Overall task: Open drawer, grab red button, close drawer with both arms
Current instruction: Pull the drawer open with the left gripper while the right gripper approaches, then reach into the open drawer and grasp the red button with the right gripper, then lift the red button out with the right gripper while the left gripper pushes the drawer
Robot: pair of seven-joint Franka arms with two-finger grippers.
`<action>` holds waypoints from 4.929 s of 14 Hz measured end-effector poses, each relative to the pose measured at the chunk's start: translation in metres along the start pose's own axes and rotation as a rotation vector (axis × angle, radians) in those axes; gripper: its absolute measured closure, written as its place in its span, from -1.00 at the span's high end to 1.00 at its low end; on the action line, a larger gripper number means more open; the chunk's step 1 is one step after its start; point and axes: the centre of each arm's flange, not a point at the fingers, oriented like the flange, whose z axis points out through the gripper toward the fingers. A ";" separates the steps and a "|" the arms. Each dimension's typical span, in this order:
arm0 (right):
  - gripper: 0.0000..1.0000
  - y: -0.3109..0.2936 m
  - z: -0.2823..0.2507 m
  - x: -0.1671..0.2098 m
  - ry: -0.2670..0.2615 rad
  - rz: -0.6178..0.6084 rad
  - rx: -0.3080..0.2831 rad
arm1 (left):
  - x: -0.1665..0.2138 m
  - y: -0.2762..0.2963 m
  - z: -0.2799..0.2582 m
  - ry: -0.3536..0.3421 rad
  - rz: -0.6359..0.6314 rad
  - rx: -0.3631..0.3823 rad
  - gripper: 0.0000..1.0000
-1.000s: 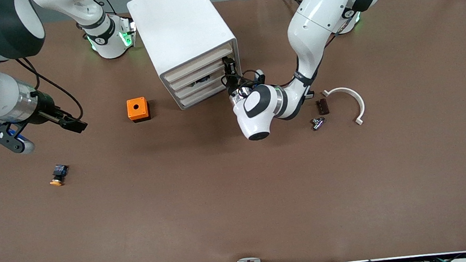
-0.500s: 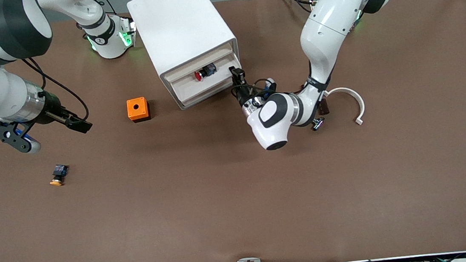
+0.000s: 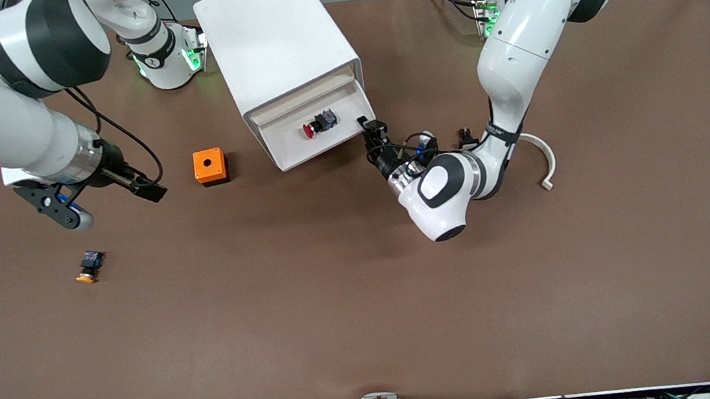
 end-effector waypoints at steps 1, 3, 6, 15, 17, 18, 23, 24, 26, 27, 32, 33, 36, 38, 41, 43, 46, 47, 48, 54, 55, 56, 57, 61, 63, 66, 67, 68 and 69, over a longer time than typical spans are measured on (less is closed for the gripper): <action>1.00 -0.004 0.008 -0.005 0.001 0.013 0.005 | 0.001 0.000 -0.006 -0.012 0.002 -0.005 -0.59; 1.00 -0.018 0.023 -0.029 0.012 0.048 0.012 | 0.004 0.000 -0.017 -0.032 0.009 -0.017 -0.59; 1.00 -0.053 0.034 -0.087 0.036 0.098 0.031 | 0.007 0.000 -0.033 -0.061 0.014 -0.030 -0.59; 1.00 -0.119 0.079 -0.238 0.070 0.271 0.110 | 0.011 0.000 -0.052 -0.101 0.064 -0.051 0.13; 1.00 -0.134 0.105 -0.263 0.098 0.304 0.116 | 0.014 0.001 -0.061 -0.118 0.092 -0.064 0.59; 1.00 -0.142 0.121 -0.274 0.115 0.316 0.113 | 0.017 0.001 -0.068 -0.128 0.104 -0.068 0.82; 1.00 -0.163 0.183 -0.310 0.187 0.343 0.065 | 0.030 -0.009 -0.117 -0.190 0.305 -0.117 1.00; 1.00 -0.166 0.192 -0.314 0.195 0.349 0.057 | 0.031 -0.013 -0.126 -0.195 0.376 -0.135 1.00; 1.00 -0.173 0.203 -0.321 0.202 0.359 0.052 | 0.035 -0.018 -0.146 -0.191 0.535 -0.193 1.00; 1.00 -0.175 0.205 -0.322 0.203 0.360 0.052 | 0.038 -0.020 -0.158 -0.185 0.615 -0.228 1.00; 1.00 -0.178 0.208 -0.323 0.205 0.368 0.051 | 0.052 -0.035 -0.190 -0.043 1.024 -0.358 1.00; 1.00 -0.178 0.210 -0.323 0.205 0.368 0.050 | 0.052 -0.040 -0.195 -0.002 1.066 -0.391 1.00; 1.00 -0.180 0.213 -0.324 0.207 0.368 0.047 | 0.043 -0.060 -0.210 0.138 1.155 -0.530 1.00; 1.00 -0.181 0.215 -0.325 0.208 0.366 0.044 | 0.031 -0.073 -0.217 0.216 1.199 -0.636 1.00; 1.00 -0.182 0.217 -0.326 0.209 0.365 0.043 | 0.024 -0.086 -0.225 0.311 1.208 -0.720 1.00; 1.00 -0.184 0.216 -0.326 0.208 0.365 0.047 | 0.021 -0.093 -0.228 0.393 1.210 -0.757 1.00; 0.97 -0.185 0.216 -0.327 0.208 0.364 0.050 | 0.009 -0.109 -0.232 0.469 1.228 -0.845 1.00; 0.92 -0.185 0.217 -0.328 0.208 0.364 0.050 | 0.007 -0.111 -0.232 0.499 1.230 -0.857 1.00; 0.83 -0.185 0.218 -0.328 0.209 0.363 0.048 | 0.005 -0.112 -0.231 0.528 1.230 -0.867 1.00; 0.49 -0.185 0.221 -0.333 0.209 0.357 0.046 | -0.018 -0.120 -0.210 0.693 1.252 -0.887 1.00; 0.23 -0.186 0.221 -0.333 0.209 0.357 0.047 | -0.023 -0.124 -0.205 0.714 1.260 -0.887 1.00; 0.00 -0.186 0.221 -0.333 0.209 0.357 0.047 | -0.028 -0.127 -0.199 0.737 1.267 -0.884 1.00; -0.19 -0.186 0.220 -0.333 0.209 0.359 0.048 | -0.033 -0.130 -0.192 0.764 1.273 -0.880 1.00; -0.17 -0.190 0.212 -0.333 0.206 0.358 0.067 | -0.043 -0.136 -0.179 0.871 1.275 -0.872 1.00; -0.17 -0.199 0.182 -0.326 0.208 0.339 0.077 | -0.046 -0.137 -0.174 0.898 1.276 -0.868 1.00; -0.17 -0.198 0.112 -0.282 0.215 0.235 -0.005 | -0.048 -0.137 -0.172 0.904 1.278 -0.866 1.00; -0.17 -0.191 0.095 -0.259 0.210 0.173 -0.040 | -0.048 -0.137 -0.172 0.904 1.278 -0.866 1.00; -0.17 -0.183 0.083 -0.232 0.199 0.098 -0.076 | -0.048 -0.137 -0.172 0.905 1.277 -0.866 1.00; -0.17 -0.171 0.073 -0.202 0.184 0.024 -0.108 | -0.047 -0.137 -0.172 0.905 1.277 -0.866 1.00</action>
